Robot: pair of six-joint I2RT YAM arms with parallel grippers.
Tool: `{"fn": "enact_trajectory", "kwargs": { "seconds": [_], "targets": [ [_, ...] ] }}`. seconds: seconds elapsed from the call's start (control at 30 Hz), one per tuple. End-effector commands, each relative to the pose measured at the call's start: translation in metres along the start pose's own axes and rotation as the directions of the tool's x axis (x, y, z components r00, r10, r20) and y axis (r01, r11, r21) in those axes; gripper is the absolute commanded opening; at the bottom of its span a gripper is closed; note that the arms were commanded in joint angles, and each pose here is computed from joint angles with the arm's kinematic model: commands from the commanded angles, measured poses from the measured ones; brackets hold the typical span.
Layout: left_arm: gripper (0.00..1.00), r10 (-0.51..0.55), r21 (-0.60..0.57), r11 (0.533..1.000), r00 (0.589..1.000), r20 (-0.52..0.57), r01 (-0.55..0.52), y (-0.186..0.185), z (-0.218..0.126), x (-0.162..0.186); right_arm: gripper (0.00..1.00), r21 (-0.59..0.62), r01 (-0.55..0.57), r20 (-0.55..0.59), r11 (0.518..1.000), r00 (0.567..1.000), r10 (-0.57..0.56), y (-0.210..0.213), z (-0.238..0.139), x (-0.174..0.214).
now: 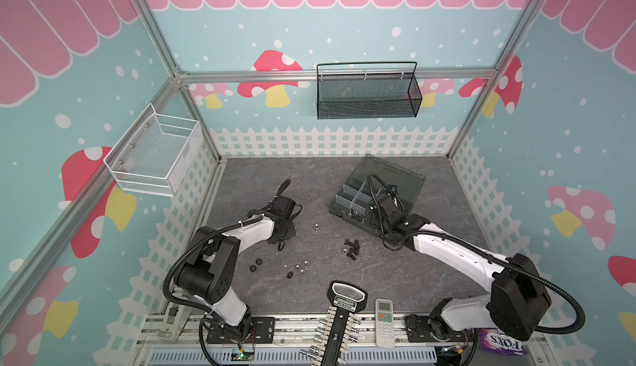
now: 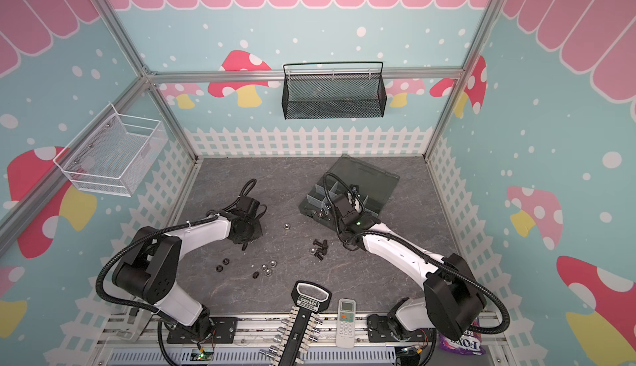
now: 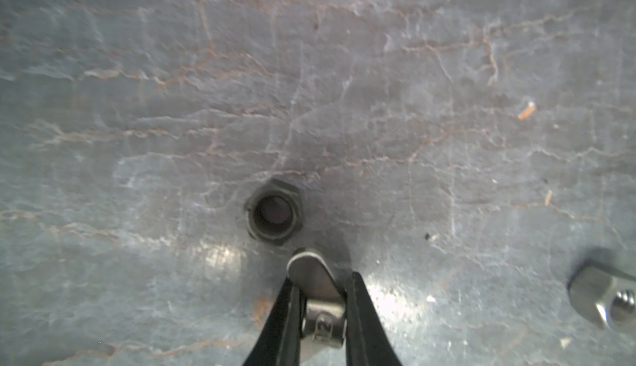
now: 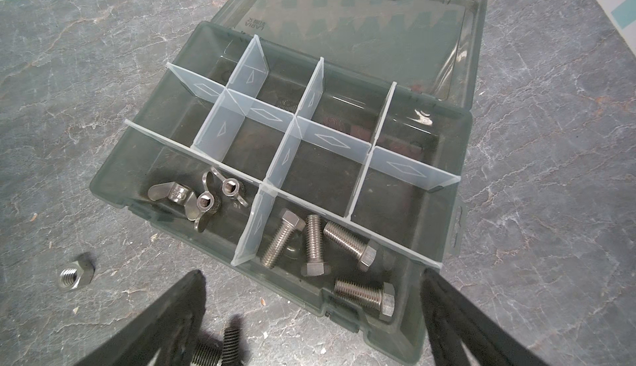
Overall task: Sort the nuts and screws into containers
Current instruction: 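Carry the wing nut with the left gripper into the wing nut compartment and release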
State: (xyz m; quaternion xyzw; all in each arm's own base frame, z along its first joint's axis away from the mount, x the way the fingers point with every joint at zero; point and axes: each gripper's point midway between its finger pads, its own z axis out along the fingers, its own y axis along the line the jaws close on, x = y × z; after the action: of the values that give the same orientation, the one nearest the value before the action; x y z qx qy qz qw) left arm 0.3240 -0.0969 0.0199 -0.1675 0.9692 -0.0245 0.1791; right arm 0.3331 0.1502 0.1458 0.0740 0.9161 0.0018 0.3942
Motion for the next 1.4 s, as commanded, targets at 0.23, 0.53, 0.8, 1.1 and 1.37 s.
{"fn": "enact_trajectory", "kwargs": {
  "seconds": [0.23, 0.53, 0.8, 1.1, 1.37],
  "targets": [
    [0.16, 0.025, 0.099, 0.995, 0.998, 0.051, -0.030, -0.047, -0.026, -0.008, 0.98, 0.009, -0.017, 0.013, 1.000, 1.000, 0.017, 0.000, -0.001, -0.006],
    [0.16, 0.016, 0.245, 0.969, 0.996, 0.085, -0.037, -0.104, -0.039, -0.017, 0.98, 0.036, -0.041, 0.031, 0.999, 0.999, 0.040, -0.009, -0.005, -0.007],
    [0.16, 0.068, 0.385, 0.917, 0.992, 0.104, -0.103, -0.187, -0.053, -0.026, 0.98, 0.048, -0.080, 0.069, 0.996, 0.995, 0.077, -0.021, -0.015, -0.009],
    [0.16, 0.082, 0.437, 0.891, 0.991, 0.110, -0.122, -0.243, -0.045, -0.038, 0.98, 0.053, -0.098, 0.097, 0.994, 0.991, 0.093, -0.033, -0.024, -0.007],
    [0.19, 0.059, 0.424, 0.901, 0.994, 0.093, -0.094, -0.259, -0.020, -0.046, 0.98, 0.053, -0.101, 0.092, 0.994, 0.991, 0.095, -0.032, -0.022, -0.005]
  ]
}}
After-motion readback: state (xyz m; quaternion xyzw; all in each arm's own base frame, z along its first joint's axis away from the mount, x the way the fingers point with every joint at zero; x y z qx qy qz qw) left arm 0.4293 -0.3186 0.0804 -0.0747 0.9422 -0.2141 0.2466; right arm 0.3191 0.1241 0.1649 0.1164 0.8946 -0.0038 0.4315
